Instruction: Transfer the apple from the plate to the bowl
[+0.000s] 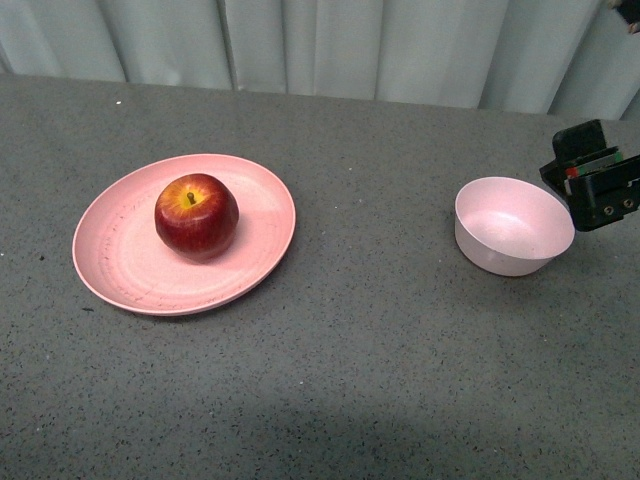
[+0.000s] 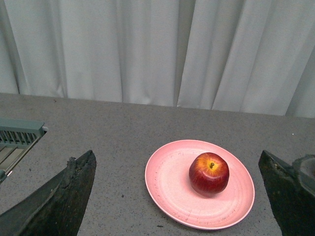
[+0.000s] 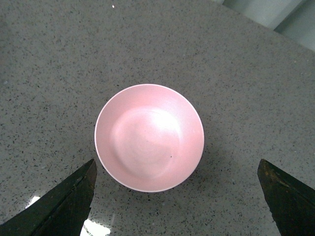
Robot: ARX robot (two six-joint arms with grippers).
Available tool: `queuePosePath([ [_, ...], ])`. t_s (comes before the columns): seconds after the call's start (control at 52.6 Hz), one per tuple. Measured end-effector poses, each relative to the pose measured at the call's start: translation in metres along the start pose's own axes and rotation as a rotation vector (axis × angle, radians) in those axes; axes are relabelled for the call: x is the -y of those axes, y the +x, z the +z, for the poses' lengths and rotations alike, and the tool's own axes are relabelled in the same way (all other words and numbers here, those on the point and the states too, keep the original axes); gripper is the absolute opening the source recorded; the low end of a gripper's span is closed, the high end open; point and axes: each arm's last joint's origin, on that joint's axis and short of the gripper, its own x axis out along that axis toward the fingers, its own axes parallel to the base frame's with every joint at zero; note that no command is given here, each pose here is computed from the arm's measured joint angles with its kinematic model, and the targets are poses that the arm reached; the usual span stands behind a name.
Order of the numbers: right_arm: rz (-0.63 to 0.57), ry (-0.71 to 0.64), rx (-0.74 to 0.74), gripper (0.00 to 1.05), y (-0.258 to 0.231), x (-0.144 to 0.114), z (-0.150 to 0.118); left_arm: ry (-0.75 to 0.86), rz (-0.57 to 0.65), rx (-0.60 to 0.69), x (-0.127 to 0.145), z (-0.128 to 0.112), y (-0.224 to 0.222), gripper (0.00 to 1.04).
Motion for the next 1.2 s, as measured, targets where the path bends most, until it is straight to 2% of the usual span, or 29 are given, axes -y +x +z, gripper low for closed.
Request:
queuePosePath([
  [0.609, 0.082, -0.105, -0.136, 0.95, 0.059, -0.011, 0.011, 0.000, 0.000, 0.000, 0.000, 0.000, 0.000, 0.98],
  [1.008, 0.205, -0.206, -0.240, 0.95, 0.096, -0.047, 0.007, 0.000, 0.000, 0.000, 0.000, 0.000, 0.000, 0.98],
  [1.199, 0.216, -0.220, -0.283, 0.95, 0.108, -0.056, 0.002, 0.000, 0.000, 0.000, 0.000, 0.000, 0.000, 0.98],
])
